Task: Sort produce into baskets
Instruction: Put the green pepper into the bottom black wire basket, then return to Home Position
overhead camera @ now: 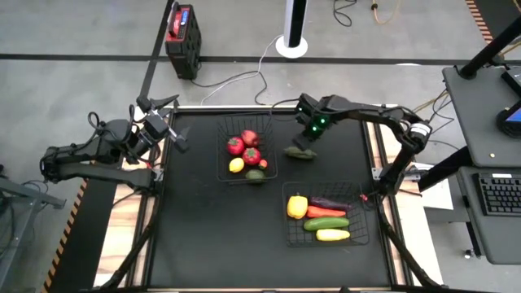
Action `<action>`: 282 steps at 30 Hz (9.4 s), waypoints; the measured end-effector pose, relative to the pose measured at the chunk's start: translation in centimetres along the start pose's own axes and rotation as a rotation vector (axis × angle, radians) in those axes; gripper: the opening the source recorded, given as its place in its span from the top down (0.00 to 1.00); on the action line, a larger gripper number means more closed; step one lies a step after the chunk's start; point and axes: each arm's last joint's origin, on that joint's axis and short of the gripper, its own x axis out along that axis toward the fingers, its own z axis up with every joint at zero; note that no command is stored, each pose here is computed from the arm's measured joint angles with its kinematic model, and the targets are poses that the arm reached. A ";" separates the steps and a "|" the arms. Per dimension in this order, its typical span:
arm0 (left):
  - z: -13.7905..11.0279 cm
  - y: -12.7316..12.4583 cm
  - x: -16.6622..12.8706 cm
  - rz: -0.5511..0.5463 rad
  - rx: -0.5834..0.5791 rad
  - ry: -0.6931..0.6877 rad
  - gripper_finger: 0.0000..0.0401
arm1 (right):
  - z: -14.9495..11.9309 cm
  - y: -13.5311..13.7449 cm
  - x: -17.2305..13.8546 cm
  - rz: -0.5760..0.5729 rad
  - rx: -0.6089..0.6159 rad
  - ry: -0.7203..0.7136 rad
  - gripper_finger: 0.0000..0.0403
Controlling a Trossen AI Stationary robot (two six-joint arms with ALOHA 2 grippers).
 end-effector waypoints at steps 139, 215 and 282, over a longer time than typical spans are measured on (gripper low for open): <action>-3.6 -10.0 4.1 -0.569 -0.490 -0.274 0.10 | -19.0 18.6 -3.4 0.397 -1.143 -1.034 0.60; -18.1 -8.4 -3.4 -0.440 -0.527 -0.173 0.10 | -25.3 -1.1 -0.2 0.425 -0.823 -1.288 0.81; -17.8 -8.2 -3.4 -0.450 -0.638 -0.150 0.10 | -25.4 -1.2 0.3 0.556 -0.612 -1.157 0.81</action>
